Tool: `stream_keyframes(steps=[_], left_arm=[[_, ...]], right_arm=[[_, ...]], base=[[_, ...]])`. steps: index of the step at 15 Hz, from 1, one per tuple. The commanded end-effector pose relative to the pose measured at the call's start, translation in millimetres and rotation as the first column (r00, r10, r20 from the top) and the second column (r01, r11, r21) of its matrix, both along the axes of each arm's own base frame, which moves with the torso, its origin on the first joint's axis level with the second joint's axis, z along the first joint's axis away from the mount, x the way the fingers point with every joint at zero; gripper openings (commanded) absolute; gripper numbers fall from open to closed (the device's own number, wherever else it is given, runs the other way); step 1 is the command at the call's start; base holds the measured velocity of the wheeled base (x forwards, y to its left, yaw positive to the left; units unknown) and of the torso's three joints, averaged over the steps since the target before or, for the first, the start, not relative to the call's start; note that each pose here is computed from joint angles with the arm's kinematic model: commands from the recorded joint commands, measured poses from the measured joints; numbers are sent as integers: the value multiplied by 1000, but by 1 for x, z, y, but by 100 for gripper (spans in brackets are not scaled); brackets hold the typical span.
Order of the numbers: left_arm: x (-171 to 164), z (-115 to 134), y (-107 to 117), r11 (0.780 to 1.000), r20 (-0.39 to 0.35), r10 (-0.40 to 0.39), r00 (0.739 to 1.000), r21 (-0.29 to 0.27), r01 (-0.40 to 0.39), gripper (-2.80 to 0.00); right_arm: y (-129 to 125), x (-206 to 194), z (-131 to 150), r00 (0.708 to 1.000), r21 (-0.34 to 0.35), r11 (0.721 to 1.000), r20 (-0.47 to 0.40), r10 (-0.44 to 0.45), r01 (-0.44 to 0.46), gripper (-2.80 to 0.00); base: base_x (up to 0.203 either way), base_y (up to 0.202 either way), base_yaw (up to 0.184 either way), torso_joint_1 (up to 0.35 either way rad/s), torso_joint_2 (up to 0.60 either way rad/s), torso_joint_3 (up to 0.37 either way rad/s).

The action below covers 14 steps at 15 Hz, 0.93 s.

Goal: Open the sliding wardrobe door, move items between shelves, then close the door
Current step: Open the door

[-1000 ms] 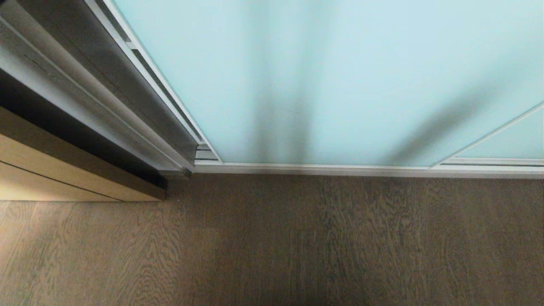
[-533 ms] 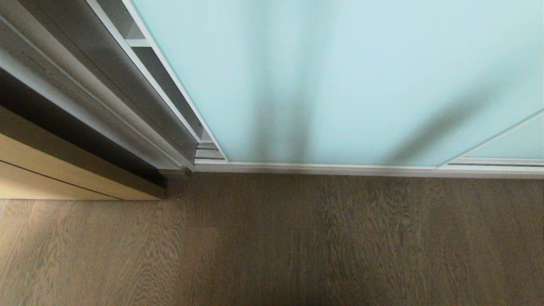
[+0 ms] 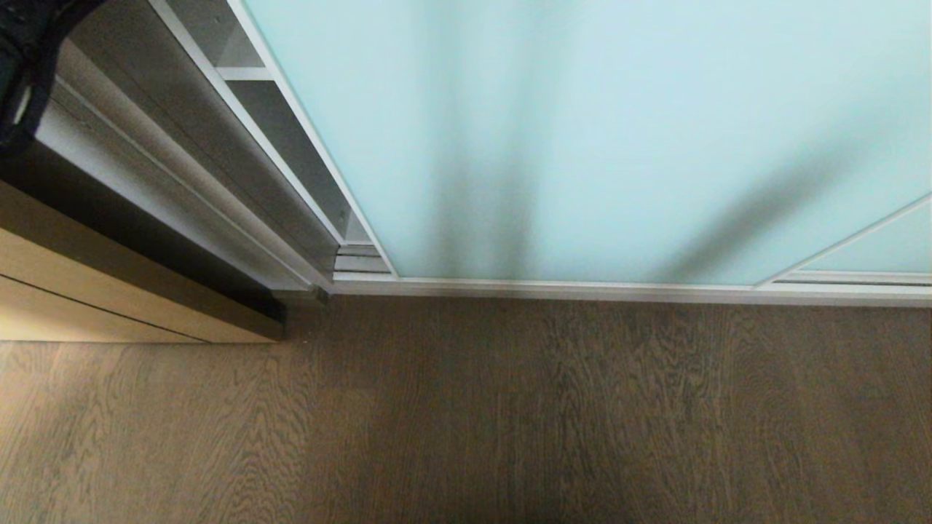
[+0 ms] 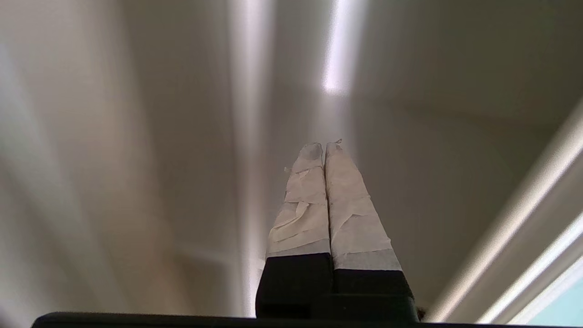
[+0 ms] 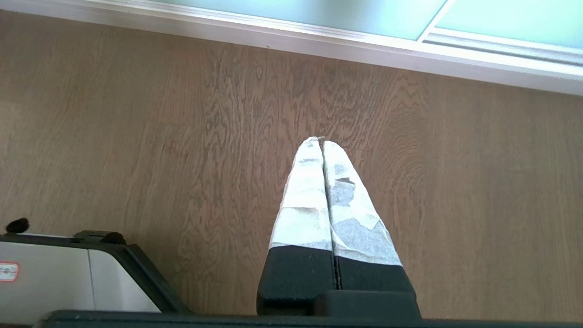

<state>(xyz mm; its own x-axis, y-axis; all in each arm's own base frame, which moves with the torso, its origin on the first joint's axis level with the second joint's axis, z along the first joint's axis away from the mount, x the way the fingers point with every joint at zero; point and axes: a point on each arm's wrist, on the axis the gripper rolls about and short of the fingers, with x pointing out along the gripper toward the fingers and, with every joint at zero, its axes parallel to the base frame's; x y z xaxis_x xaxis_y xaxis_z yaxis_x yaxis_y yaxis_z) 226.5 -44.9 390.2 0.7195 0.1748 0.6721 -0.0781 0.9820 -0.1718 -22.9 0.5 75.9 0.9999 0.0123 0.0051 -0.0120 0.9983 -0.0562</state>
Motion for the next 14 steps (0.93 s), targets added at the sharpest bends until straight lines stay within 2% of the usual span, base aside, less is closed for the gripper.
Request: stream_keyframes(steps=[1,6,14], left_arm=[[47,-18,-9,1000,-62,0,998,3,0,-280],[92,-21,-20,1000,-39,-16,999,-8,16,-280],[110,-26,-59,994,-33,-113,993,4,114,-280]], right_arm=[[0,0,0,1000,-1,1000,0,-1,1,-280],[0,0,0,1000,-1,1000,0,0,0,-280],[0,0,0,1000,-1,1000,0,0,0,-280]], base=[[0,0,0,0,0,0],[0,0,0,0,0,0],[0,0,0,0,0,0]])
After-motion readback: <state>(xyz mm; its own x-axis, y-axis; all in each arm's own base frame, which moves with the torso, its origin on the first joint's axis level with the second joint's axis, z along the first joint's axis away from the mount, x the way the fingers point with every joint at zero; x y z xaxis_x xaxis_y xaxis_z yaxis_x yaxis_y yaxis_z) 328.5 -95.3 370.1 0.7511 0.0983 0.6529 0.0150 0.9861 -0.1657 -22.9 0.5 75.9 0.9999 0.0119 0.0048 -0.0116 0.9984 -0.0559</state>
